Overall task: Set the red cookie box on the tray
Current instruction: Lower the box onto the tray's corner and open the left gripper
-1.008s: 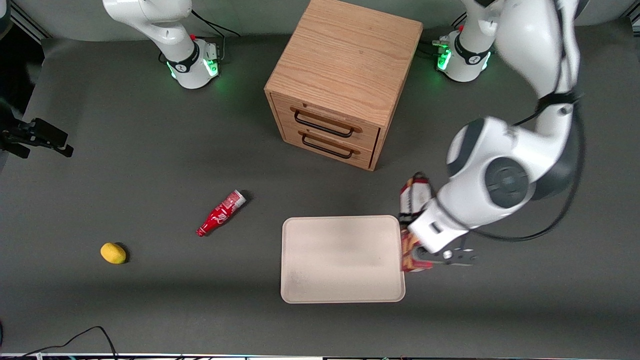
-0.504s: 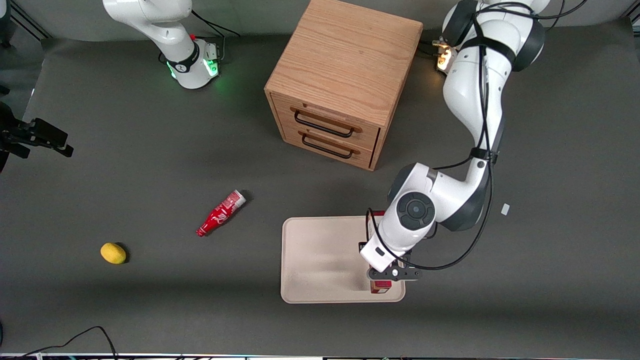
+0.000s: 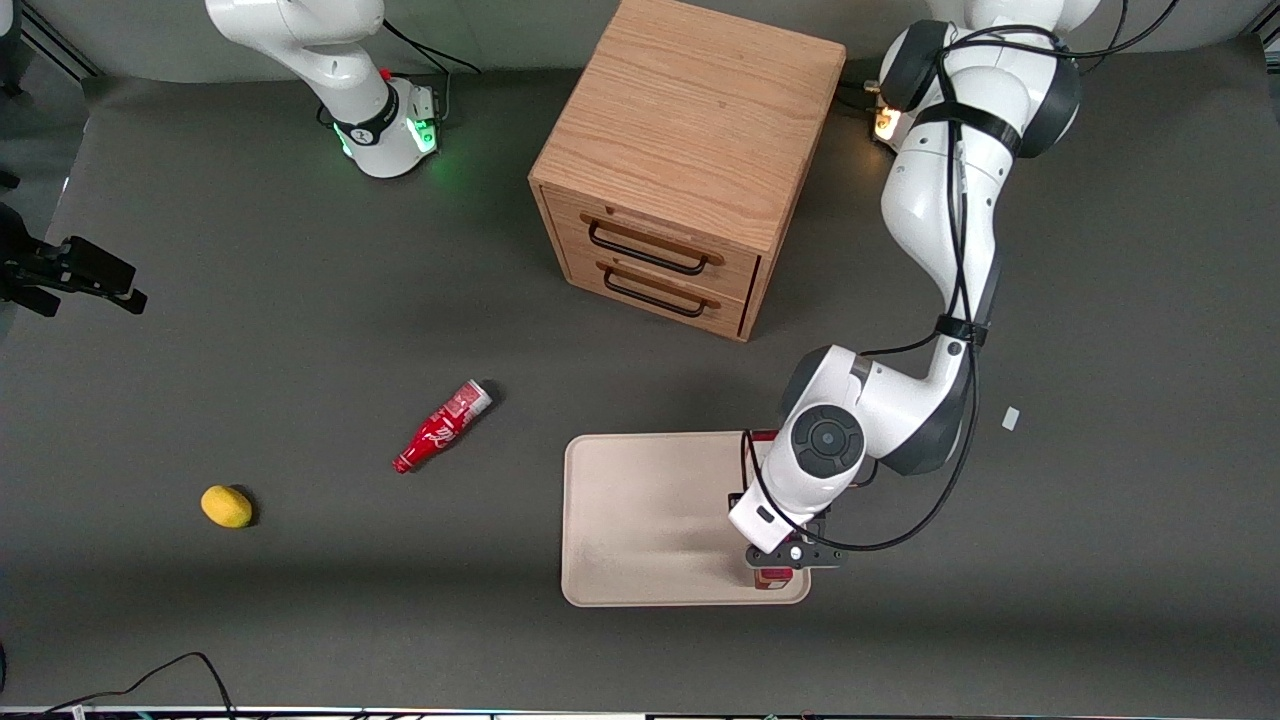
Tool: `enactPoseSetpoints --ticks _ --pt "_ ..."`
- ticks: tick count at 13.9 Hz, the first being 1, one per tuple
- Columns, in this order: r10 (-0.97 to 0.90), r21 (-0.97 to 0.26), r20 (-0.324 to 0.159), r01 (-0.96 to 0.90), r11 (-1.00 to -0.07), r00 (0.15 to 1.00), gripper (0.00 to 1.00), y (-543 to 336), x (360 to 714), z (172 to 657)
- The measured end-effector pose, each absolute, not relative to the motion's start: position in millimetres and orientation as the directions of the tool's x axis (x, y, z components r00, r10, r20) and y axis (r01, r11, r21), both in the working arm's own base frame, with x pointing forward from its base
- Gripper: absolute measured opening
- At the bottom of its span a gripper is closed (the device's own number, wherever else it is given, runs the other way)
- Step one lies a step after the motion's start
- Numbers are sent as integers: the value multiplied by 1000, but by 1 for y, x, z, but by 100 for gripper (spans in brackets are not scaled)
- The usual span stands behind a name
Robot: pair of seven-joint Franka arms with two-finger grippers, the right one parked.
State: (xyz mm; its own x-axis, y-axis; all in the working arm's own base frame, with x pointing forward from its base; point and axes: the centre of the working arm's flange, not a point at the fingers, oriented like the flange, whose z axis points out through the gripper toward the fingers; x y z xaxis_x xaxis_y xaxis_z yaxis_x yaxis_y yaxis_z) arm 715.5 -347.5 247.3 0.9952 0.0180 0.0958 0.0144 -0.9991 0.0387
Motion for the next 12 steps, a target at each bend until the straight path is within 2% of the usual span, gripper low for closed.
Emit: enactPoseSetpoints --ticks 5,7,10,12 --pt "18 37 92 15 -999 996 37 -347 716 242" --pt "20 37 95 16 -999 995 40 -346 716 240" --pt "21 39 98 17 -999 995 69 -345 717 237" --pt "21 39 99 17 -999 995 93 -345 717 236"
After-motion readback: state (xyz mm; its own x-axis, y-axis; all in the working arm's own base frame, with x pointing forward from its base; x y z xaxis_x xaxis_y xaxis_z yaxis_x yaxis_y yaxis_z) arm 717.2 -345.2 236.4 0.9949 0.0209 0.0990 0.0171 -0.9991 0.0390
